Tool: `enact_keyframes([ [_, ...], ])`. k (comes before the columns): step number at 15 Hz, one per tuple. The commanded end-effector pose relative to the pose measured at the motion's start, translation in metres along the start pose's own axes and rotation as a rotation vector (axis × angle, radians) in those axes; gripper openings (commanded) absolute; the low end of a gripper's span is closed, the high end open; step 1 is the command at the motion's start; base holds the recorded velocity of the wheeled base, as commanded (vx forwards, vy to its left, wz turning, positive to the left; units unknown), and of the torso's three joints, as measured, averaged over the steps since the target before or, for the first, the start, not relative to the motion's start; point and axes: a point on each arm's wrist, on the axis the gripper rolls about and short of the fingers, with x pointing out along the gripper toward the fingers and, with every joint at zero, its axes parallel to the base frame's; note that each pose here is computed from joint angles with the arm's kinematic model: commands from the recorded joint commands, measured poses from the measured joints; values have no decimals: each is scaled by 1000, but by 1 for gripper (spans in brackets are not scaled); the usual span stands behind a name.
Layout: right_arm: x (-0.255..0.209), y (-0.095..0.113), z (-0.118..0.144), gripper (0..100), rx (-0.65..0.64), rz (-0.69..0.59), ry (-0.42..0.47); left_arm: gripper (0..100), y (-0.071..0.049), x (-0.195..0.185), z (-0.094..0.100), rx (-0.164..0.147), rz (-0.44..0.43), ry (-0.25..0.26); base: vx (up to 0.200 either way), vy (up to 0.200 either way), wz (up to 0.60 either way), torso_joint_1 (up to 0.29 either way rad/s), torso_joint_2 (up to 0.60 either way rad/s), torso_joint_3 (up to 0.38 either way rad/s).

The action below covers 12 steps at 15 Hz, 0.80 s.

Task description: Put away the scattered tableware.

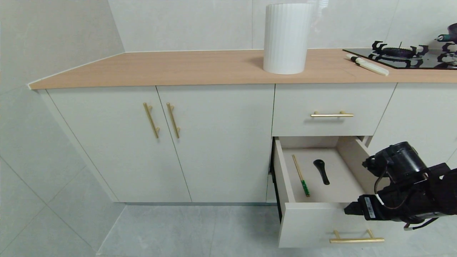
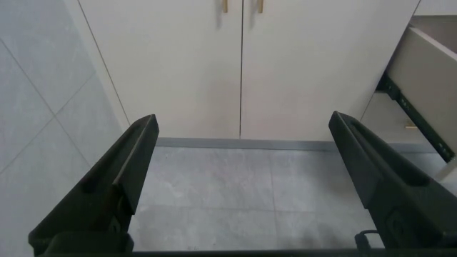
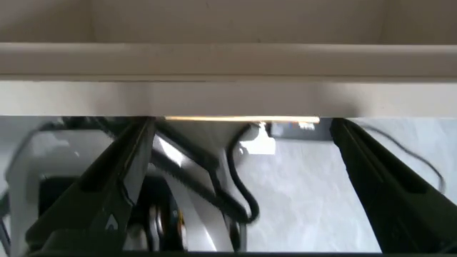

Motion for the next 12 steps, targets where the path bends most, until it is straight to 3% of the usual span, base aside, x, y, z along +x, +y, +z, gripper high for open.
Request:
enact_keyframes([
  [1, 10, -6, -3, 100, 21, -15, 1, 100, 0, 0, 0, 0, 0, 1, 0, 0, 0, 0, 0, 0],
  [4, 24, -20, 13, 100, 20, -34, -69, 100, 0, 0, 0, 0, 0, 1, 0, 0, 0, 0, 0, 0],
  [8, 47, -15, 38, 100, 16, -18, -170, 100, 0, 0, 0, 0, 0, 1, 0, 0, 0, 0, 0, 0],
  [12, 65, -8, 64, 100, 9, -13, -214, 100, 0, 0, 0, 0, 0, 1, 0, 0, 0, 0, 0, 0],
])
